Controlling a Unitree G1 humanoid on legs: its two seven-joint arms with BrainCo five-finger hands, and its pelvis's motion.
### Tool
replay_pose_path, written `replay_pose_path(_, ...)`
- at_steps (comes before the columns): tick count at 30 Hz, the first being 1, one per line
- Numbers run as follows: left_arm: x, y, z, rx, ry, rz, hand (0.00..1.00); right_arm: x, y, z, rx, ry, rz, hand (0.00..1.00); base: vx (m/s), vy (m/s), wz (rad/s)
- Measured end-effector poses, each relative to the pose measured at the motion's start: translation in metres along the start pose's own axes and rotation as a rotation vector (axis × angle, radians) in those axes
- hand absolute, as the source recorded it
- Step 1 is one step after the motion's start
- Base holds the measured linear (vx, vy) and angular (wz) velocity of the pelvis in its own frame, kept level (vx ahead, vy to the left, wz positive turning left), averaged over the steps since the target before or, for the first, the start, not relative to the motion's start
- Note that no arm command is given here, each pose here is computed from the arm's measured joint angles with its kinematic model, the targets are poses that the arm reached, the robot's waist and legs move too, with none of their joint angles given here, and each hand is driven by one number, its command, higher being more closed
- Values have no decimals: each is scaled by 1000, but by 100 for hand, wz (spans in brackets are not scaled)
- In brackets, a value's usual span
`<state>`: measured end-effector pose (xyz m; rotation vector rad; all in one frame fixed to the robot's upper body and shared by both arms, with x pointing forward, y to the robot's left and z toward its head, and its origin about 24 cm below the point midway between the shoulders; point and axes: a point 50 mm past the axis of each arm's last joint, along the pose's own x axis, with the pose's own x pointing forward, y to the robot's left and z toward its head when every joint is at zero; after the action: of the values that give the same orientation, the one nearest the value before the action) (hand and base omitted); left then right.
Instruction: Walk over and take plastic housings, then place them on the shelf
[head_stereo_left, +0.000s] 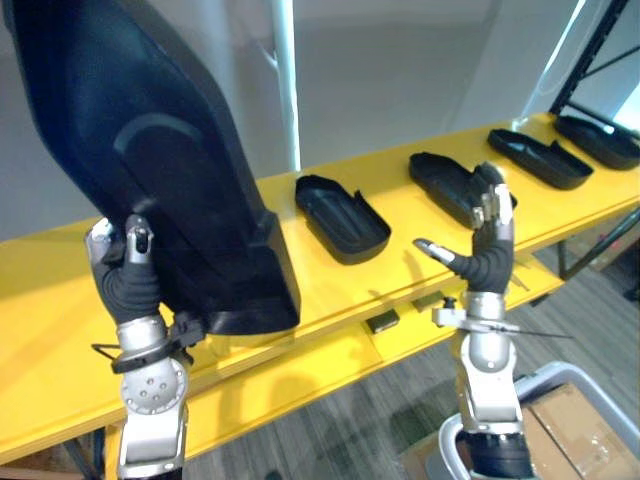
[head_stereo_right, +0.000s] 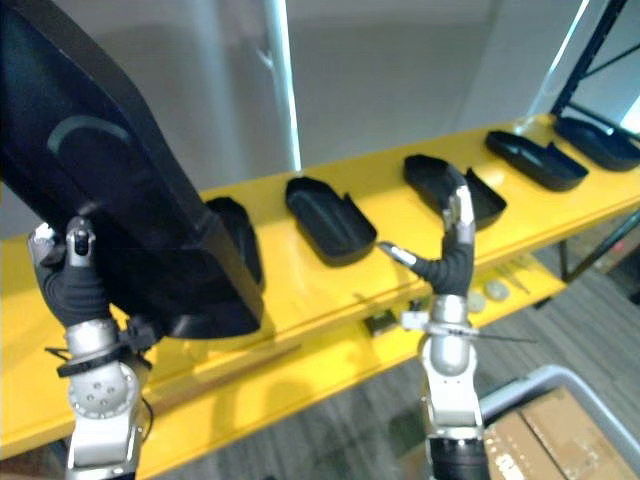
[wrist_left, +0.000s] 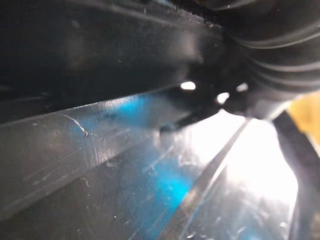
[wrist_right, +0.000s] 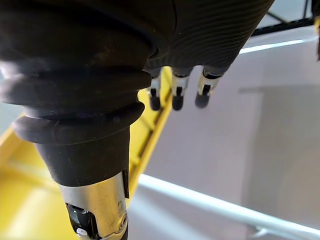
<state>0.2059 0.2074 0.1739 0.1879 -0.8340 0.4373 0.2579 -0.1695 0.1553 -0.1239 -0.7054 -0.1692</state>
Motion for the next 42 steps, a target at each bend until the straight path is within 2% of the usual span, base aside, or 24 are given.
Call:
replay_pose_path(6,-4,-11,1,-41,13,-39,100,6,-14,19,-22,-90,-40,0,24,-77,13)
replay_pose_path(13,-20,-10,-5,-63,105,-2,100,4,7,25,111,-113,14,0,-60,-42,71)
replay_pose_path(17,-33,-4,-2,-79,163,42,100,6,7,25,121,-117,23,0,-168,-31,100)
replay_pose_path(21,-43,2,2,-83,194,21,100,4,14,28,163,-122,63,0,-32,136,12)
replay_pose_path(25,-43,1,0,-93,198,-18,100,-1,14,25,195,-96,35,0,31,245,4)
replay_pose_path(31,-37,-16,0,-135,182,-115,100,-17,-2,20,152,-33,-44,0,105,291,47)
replay_pose_path(37,-25,-24,-4,-112,132,-211,100,-23,3,16,135,3,-28,0,119,112,14)
replay_pose_path(42,-29,-35,-15,-139,192,-206,100,-25,-3,20,79,-18,-8,0,117,-102,40)
